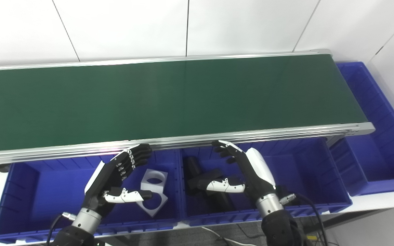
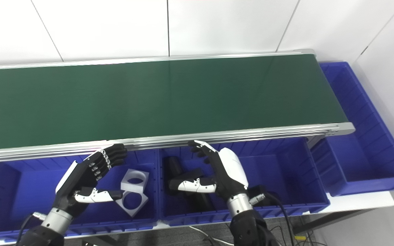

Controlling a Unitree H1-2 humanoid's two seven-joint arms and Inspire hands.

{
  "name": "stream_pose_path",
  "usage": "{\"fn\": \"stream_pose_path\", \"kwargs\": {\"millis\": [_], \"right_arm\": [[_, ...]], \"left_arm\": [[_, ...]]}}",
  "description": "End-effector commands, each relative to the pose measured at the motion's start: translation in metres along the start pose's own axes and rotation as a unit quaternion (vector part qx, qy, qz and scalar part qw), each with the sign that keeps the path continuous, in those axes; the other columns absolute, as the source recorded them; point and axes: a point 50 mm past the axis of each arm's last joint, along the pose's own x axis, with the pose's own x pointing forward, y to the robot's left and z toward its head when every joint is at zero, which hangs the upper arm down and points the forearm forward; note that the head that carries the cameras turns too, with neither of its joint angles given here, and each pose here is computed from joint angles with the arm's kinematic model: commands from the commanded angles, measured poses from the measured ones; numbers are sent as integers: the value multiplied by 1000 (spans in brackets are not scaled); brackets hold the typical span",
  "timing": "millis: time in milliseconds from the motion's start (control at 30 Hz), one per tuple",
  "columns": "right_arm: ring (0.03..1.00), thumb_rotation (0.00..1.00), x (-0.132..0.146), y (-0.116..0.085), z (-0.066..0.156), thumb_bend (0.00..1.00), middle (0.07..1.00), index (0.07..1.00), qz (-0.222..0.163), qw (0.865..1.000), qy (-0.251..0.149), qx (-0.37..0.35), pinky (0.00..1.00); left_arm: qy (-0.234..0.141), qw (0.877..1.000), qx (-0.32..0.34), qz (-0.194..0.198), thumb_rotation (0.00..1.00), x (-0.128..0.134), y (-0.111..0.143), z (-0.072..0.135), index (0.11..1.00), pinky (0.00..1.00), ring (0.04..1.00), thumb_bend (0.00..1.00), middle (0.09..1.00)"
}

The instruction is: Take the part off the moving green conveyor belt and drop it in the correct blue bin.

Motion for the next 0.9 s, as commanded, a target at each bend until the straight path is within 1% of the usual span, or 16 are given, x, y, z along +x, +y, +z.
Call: {"fn": "stream_pose_path", "kwargs": {"millis": [0, 100, 167, 333, 467, 567, 600, 733, 867], "right_arm": [[768, 491, 0, 0, 17, 873, 787, 811, -13, 998, -55, 42, 723], [771, 496, 1, 4, 19, 862, 794, 819, -8, 995, -60, 74, 722], [771, 481, 2, 7, 20, 850, 796, 823, -6, 994, -61, 94, 729], [772, 434, 5, 12, 20, 795, 790, 822, -4, 991, -65, 114, 724], [780, 442, 9, 18, 7, 789, 796, 824, -10, 990, -61, 127, 735], [787, 445, 13, 21, -6, 782, 798, 833, -9, 988, -64, 139, 748], [795, 425, 14, 22, -10, 765, 803, 840, -8, 988, -66, 141, 760], [806, 413, 15, 22, -28, 769, 811, 847, 4, 988, -66, 140, 779], [808, 418, 13, 22, -37, 793, 813, 848, 19, 990, -69, 122, 770]], "left_arm": [[-31, 1000, 2, -1, 171, 2, -1, 7, 793, 831, 823, 1000, 816], [-29, 1000, 2, 0, 170, 2, -3, 5, 794, 840, 826, 1000, 817], [-29, 1000, 2, 2, 172, 1, -5, 2, 795, 844, 827, 1000, 812], [-29, 1000, -2, 7, 175, 0, -8, -2, 806, 833, 829, 1000, 809], [-29, 1000, -1, 10, 166, -1, -11, -6, 810, 815, 830, 1000, 811], [-30, 999, -4, 13, 162, -1, -13, -9, 812, 808, 831, 1000, 814], [-30, 999, -5, 14, 159, -2, -14, -10, 818, 808, 837, 1000, 819], [-29, 999, -12, 18, 157, -3, -17, -13, 826, 810, 846, 1000, 827], [-32, 999, -17, 24, 182, -4, -20, -14, 831, 809, 844, 1000, 821]]}}
